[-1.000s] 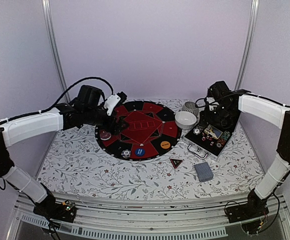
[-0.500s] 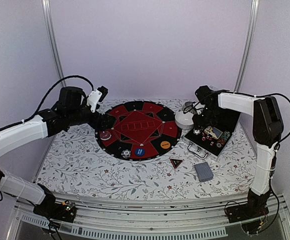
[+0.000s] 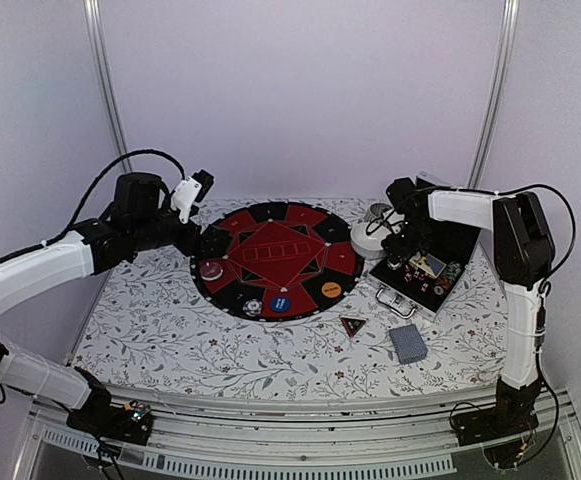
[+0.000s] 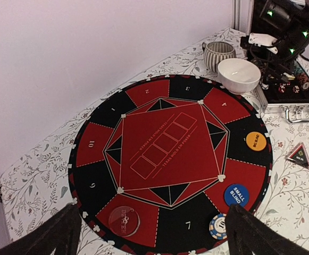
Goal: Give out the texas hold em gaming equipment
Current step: Pick up the pile of poker chips from the chip case.
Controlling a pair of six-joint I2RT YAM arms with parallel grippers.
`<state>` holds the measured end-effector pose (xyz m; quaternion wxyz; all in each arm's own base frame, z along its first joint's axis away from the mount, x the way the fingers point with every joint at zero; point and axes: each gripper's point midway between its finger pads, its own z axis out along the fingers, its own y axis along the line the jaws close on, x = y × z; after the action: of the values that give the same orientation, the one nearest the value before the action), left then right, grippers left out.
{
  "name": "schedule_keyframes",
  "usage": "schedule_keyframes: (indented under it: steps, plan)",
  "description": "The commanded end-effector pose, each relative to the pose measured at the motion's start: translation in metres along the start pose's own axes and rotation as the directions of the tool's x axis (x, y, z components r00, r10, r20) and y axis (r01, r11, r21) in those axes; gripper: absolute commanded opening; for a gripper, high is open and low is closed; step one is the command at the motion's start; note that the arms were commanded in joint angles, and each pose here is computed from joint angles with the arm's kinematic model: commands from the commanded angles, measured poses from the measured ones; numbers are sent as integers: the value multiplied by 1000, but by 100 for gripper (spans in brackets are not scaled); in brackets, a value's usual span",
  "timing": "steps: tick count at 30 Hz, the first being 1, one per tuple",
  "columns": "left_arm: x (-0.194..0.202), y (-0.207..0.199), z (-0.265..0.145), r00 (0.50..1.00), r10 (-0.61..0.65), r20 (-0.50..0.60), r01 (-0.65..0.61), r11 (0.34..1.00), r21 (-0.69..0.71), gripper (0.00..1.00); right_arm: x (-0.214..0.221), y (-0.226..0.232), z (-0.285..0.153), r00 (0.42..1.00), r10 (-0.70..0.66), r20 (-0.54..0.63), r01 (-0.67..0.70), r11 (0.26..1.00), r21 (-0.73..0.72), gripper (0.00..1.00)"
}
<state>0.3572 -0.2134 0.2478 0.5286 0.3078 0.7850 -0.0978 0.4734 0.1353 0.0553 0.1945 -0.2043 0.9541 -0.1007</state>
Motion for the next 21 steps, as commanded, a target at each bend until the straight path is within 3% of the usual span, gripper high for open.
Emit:
schedule_keyframes:
  steps: [1, 12, 21]
  plan:
    - [2, 6, 0, 1000, 2, 12, -2, 1000, 2, 97, -12, -1, 12, 999, -11, 33, 11, 1000, 17, 81]
    - [7, 11, 5, 1000, -22, 0, 22, 1000, 10, 97, -7, -11, 25, 1000, -11, 26, 9, 995, 95, 80]
    - [13, 14, 9, 999, -38, -17, 39, 999, 19, 97, -22, -18, 12, 998, 20, 67, -27, 993, 114, 54]
